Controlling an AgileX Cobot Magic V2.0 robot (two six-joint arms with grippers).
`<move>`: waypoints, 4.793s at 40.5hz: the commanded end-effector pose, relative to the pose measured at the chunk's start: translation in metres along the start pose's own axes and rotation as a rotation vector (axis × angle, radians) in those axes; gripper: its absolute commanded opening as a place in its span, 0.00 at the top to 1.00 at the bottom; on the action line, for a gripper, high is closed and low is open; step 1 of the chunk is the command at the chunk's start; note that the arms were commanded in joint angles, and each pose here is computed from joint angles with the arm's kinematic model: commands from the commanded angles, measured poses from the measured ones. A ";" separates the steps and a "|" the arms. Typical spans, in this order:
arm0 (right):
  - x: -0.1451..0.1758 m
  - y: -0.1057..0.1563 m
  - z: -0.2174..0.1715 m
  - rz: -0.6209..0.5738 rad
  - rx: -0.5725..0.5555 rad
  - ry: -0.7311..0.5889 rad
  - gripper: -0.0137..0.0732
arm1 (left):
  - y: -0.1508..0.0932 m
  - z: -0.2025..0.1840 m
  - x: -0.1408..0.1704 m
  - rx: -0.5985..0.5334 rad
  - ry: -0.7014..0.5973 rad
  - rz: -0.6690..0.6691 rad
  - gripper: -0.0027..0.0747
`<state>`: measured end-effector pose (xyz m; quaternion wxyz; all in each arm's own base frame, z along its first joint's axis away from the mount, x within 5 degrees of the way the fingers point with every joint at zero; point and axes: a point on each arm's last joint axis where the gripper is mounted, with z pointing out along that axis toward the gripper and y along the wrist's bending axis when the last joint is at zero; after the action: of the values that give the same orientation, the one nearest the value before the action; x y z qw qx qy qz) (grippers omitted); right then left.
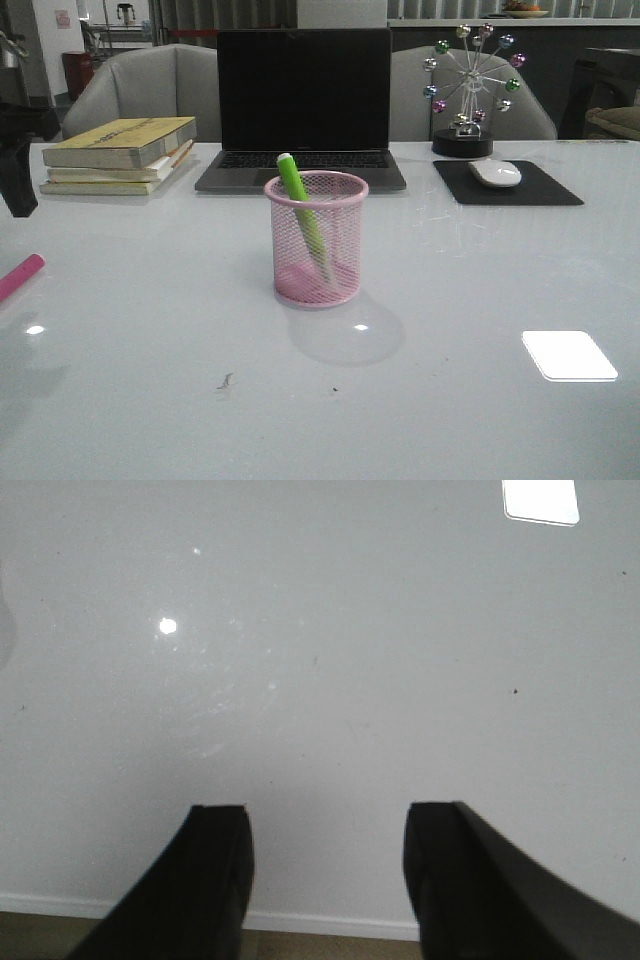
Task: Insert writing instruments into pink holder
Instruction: 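Lower the left gripper onto the pink highlighter and close on it, then lift the pink highlighter with the left gripper toward the holder, then lower the pink highlighter into the holder and open the left gripper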
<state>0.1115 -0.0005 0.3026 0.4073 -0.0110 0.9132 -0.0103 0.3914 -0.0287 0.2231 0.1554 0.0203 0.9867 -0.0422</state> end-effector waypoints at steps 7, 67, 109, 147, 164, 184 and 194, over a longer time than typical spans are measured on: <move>-0.011 -0.001 -0.006 -0.002 0.012 -0.081 0.32 | -0.004 -0.004 -0.014 0.009 -0.092 -0.009 0.44; -0.011 -0.001 -0.006 -0.003 0.012 -0.079 0.32 | 0.000 0.030 -0.016 0.000 -0.067 -0.011 0.44; -0.007 -0.001 -0.006 -0.003 0.012 -0.043 0.32 | 0.002 0.075 0.000 0.004 0.150 0.001 0.84; -0.007 -0.001 -0.006 -0.003 0.012 -0.038 0.32 | -0.104 -0.115 -0.054 0.284 -0.741 0.063 0.85; -0.004 -0.001 -0.006 -0.003 0.012 -0.010 0.32 | -0.200 -0.113 -0.023 0.449 -0.985 0.165 0.85; -0.001 -0.001 -0.006 -0.003 0.011 0.031 0.32 | -0.243 -0.068 0.035 0.529 -1.067 0.127 0.85; 0.002 -0.001 -0.006 -0.003 0.011 0.059 0.32 | -0.250 -0.041 0.037 0.506 -1.012 0.146 0.85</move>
<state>0.1033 -0.0008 0.2950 0.3510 -0.0099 0.9363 -0.0103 0.3315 -0.2727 0.2360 0.5469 0.1187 0.7897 -0.2513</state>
